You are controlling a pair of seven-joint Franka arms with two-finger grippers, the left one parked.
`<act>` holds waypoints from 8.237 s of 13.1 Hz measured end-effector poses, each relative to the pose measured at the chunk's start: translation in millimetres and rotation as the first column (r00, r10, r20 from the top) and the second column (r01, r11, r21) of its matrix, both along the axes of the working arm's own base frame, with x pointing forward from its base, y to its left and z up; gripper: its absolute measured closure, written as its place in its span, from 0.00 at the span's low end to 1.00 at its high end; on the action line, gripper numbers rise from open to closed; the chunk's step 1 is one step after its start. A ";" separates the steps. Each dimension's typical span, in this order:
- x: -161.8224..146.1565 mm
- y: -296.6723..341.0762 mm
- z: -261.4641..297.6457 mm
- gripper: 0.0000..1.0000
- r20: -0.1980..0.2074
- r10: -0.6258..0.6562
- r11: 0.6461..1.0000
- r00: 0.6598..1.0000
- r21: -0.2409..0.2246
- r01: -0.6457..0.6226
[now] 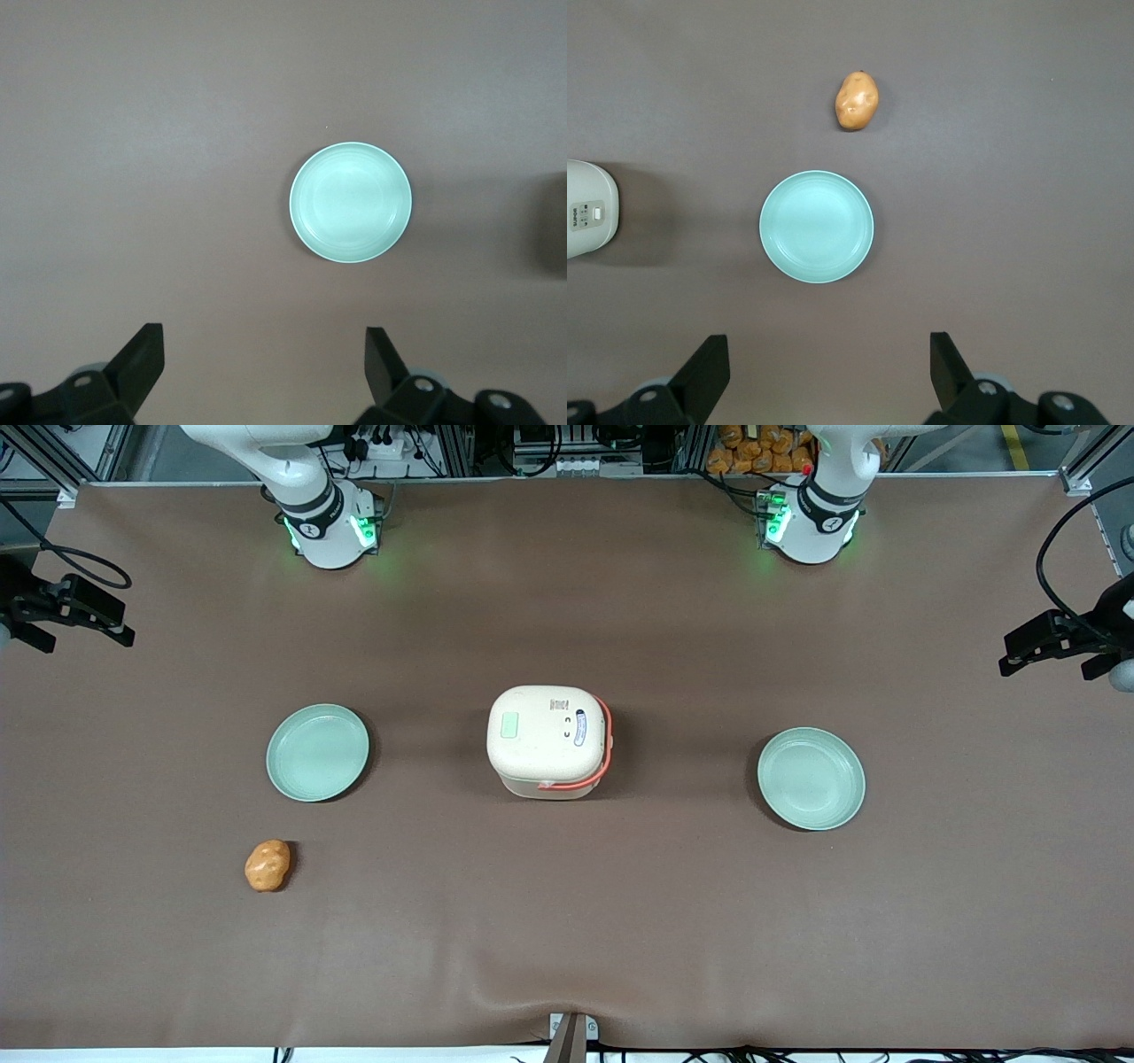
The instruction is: Press rice cooker button with right arm
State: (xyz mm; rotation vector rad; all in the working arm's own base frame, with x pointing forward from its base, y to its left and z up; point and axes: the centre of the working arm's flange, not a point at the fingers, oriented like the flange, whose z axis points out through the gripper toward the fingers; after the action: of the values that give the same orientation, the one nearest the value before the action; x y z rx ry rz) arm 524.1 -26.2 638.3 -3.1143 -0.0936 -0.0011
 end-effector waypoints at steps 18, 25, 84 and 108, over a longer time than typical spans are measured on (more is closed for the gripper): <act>3.7 90.4 -1.0 0.00 0.006 0.041 0.999 0.999 0.001 -0.041; 4.5 218.4 -32.9 0.00 -0.034 -0.004 1.000 0.999 -0.018 0.003; 47.1 321.5 -68.5 0.32 -0.095 -0.105 0.994 0.990 -0.022 0.103; -3.6 23.9 -3.5 0.00 -0.068 -0.043 0.999 0.997 0.002 0.044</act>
State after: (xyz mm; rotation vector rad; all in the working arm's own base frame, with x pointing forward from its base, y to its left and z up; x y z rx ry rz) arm 520.4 -2.3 634.8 -3.1083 -0.0242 0.1034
